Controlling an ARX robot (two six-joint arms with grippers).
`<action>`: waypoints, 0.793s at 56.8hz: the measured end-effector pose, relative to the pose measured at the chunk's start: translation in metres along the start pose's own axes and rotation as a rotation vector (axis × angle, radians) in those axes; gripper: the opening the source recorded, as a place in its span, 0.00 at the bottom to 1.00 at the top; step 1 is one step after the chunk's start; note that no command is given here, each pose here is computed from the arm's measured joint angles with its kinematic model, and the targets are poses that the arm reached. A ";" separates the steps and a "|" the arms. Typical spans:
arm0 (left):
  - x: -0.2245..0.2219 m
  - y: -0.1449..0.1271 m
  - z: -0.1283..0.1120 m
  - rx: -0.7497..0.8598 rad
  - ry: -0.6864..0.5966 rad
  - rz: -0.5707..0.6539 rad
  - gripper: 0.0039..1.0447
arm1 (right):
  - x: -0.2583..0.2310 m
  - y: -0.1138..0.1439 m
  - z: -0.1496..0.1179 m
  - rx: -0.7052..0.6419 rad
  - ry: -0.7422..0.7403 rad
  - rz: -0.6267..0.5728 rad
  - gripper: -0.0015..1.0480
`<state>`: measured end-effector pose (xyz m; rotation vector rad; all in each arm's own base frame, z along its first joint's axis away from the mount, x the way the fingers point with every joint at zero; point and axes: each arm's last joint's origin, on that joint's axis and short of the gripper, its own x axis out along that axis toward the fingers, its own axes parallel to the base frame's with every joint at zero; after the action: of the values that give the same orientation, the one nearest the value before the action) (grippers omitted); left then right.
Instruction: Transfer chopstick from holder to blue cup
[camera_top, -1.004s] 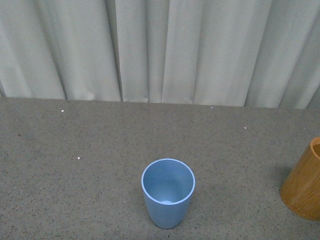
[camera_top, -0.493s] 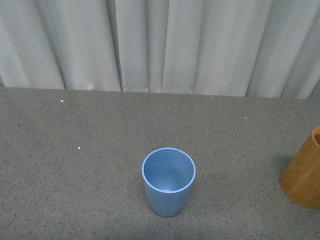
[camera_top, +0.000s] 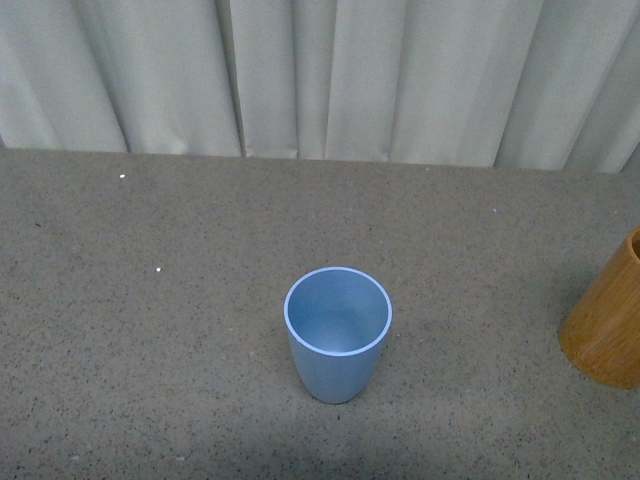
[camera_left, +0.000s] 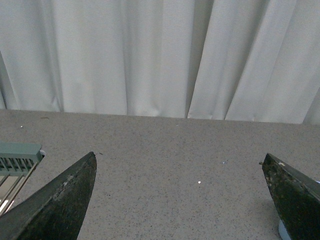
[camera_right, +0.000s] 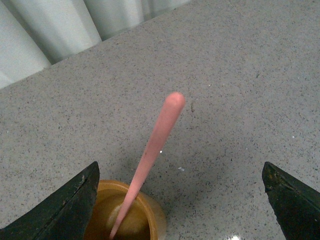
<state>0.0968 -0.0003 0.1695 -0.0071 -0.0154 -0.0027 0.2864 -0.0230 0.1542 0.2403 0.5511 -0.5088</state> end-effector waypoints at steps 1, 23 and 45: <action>0.000 0.000 0.000 0.000 0.000 0.000 0.94 | 0.001 0.000 0.000 0.000 0.000 0.000 0.91; 0.000 0.000 0.000 0.000 0.000 0.000 0.94 | 0.024 0.013 -0.004 -0.014 0.020 -0.002 0.91; 0.000 0.000 0.000 0.000 0.000 0.000 0.94 | 0.037 0.016 -0.015 -0.008 0.035 -0.025 0.65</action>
<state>0.0968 -0.0003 0.1695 -0.0071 -0.0154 -0.0027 0.3152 -0.0188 0.1221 0.2356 0.5904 -0.5278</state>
